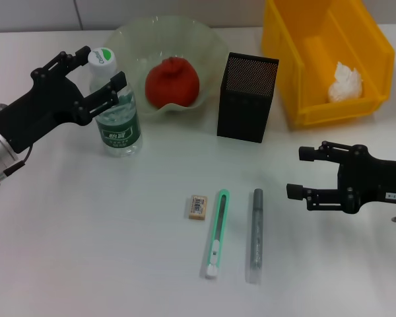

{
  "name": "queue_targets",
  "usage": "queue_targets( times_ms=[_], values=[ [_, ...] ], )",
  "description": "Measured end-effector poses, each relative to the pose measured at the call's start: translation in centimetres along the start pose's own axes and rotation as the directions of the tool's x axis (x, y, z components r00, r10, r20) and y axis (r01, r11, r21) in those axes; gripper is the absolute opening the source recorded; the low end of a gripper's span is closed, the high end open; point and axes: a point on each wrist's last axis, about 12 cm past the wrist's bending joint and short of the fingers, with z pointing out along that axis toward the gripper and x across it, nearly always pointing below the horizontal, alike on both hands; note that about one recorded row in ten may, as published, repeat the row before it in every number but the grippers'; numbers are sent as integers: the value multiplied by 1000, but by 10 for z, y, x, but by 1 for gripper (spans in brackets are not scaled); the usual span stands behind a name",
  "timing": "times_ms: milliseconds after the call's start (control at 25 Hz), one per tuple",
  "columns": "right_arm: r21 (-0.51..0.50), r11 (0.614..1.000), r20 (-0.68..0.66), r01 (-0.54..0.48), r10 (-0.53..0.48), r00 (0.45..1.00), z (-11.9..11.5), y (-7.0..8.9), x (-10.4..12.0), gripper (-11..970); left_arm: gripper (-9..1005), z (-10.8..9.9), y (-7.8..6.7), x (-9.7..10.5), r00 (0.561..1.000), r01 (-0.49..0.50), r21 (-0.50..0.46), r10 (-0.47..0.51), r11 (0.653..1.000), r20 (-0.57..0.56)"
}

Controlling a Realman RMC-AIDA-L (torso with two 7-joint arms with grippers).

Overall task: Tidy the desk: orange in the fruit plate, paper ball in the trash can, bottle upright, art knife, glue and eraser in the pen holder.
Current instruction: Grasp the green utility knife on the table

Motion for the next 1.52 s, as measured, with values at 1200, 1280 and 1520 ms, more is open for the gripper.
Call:
queue_targets(
  times_ms=[1200, 1280, 1520],
  values=[
    [12, 1000, 2, 5, -5, 1000, 0, -3, -2, 833, 790, -20, 15, -38, 980, 136, 132, -152, 982, 125],
    [12, 1000, 3, 6, -6, 1000, 0, -3, -2, 833, 790, -23, 14, -41, 979, 146, 158, -166, 977, 123],
    [-7, 1000, 16, 5, -5, 1000, 1, -3, -7, 833, 790, -50, 14, -51, 978, 198, 289, -207, 937, -2]
  ],
)
